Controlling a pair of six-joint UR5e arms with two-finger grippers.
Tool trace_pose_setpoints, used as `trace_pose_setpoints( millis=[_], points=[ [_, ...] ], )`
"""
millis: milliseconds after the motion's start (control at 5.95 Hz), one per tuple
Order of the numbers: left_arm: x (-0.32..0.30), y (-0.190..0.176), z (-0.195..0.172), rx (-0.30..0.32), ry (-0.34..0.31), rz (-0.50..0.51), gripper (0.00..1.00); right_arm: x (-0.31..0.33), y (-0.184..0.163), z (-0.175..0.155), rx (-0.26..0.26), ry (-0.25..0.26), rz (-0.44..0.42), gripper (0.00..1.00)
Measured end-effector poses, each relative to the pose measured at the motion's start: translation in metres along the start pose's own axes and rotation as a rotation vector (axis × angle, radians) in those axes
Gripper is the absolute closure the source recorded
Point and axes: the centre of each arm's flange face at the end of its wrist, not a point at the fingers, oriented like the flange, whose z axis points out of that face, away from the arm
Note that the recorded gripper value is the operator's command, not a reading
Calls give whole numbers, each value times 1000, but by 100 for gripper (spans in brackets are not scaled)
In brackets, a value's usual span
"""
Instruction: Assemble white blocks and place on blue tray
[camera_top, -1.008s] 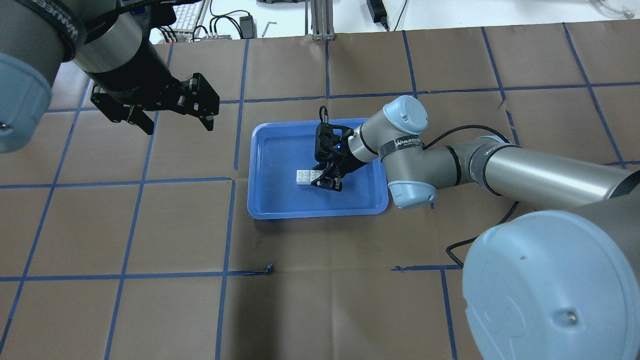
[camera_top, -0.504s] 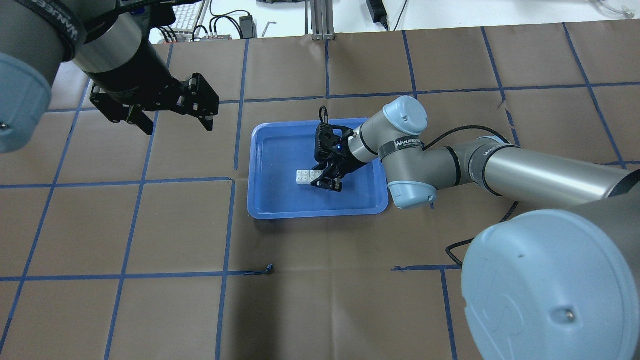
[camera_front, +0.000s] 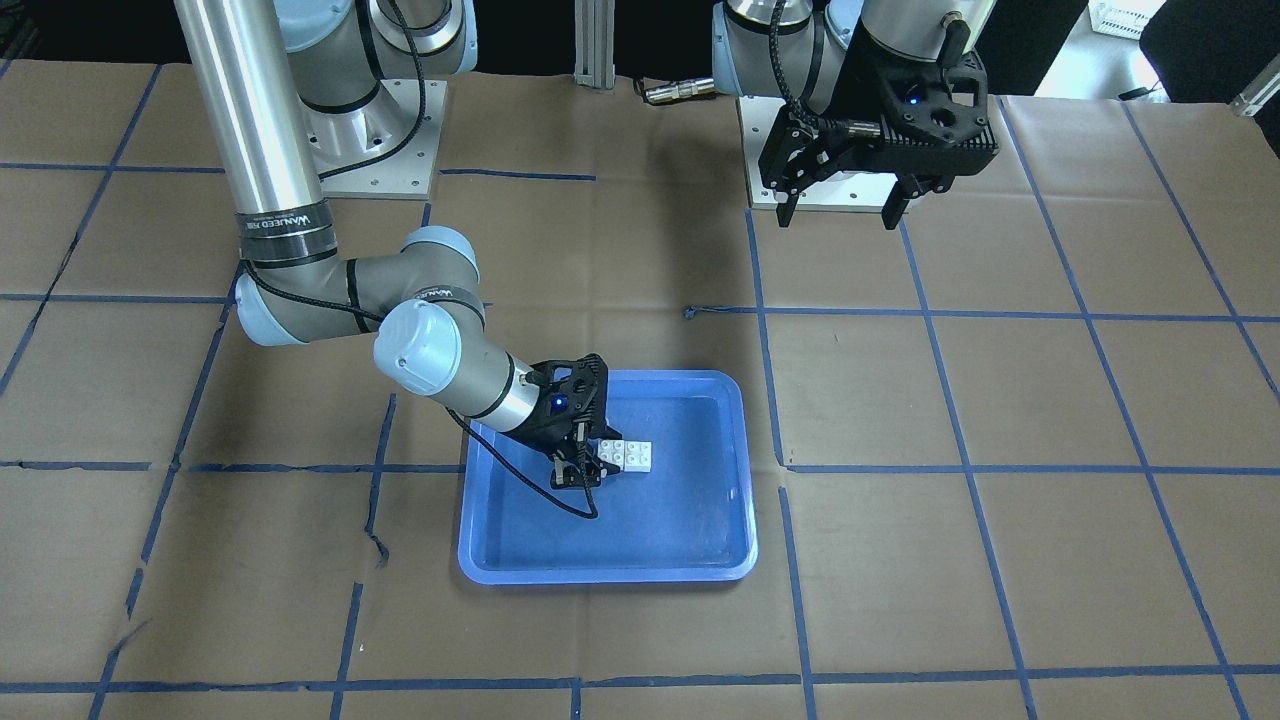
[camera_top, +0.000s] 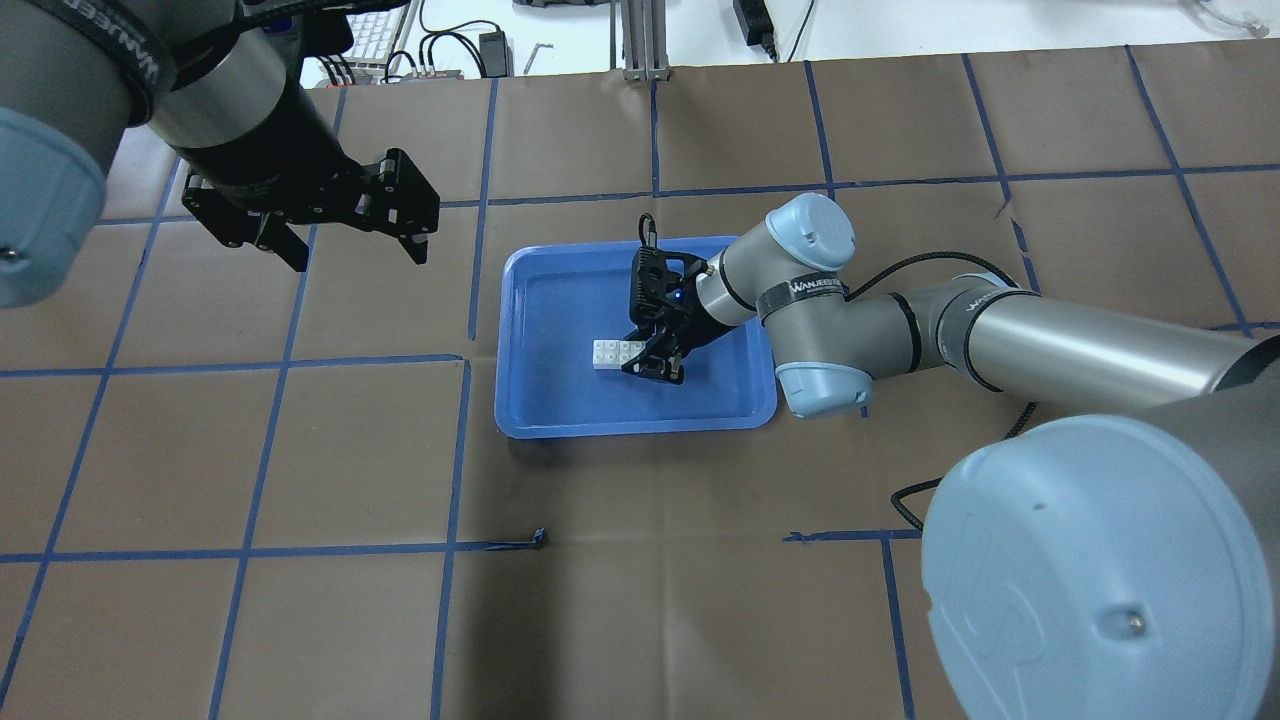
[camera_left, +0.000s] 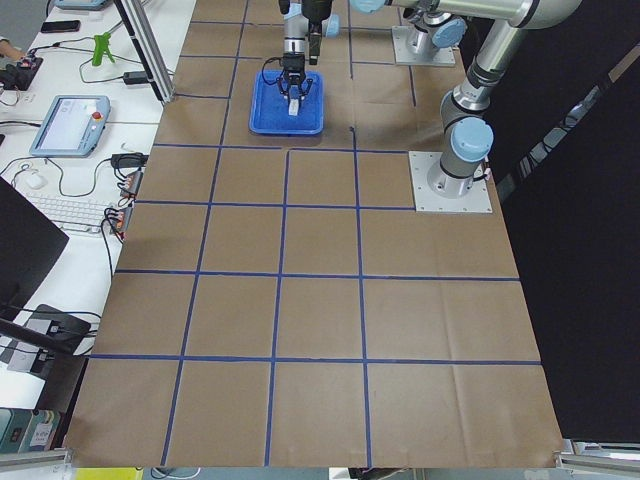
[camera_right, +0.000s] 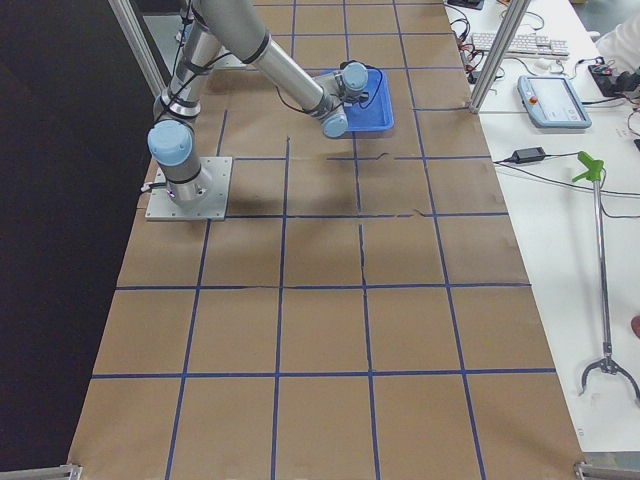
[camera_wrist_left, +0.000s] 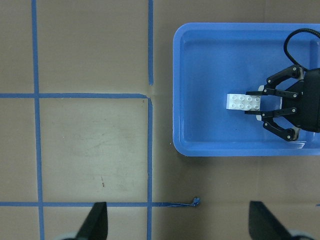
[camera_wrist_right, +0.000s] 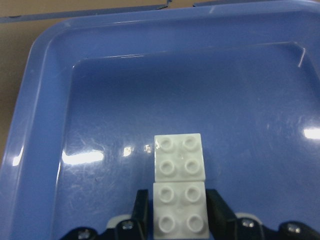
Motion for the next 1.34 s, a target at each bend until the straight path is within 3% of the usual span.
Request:
trace_pose_setpoints(
  millis=[168, 504, 840, 1008, 1345],
  points=[
    [0, 0, 0, 0, 0, 0, 1, 0, -1, -1, 3, 1, 7, 1],
    [-1, 0, 0, 0, 0, -2, 1, 4, -7, -8, 6, 16, 15, 0],
    [-1, 0, 0, 1, 0, -4, 1, 17, -23, -46, -11, 92, 0, 0],
    [-1, 0, 0, 1, -1, -4, 1, 23, -23, -70, -48, 128, 27, 0],
    [-1, 0, -1, 1, 0, -3, 1, 25, -8, -127, -156, 140, 151, 0]
  ],
)
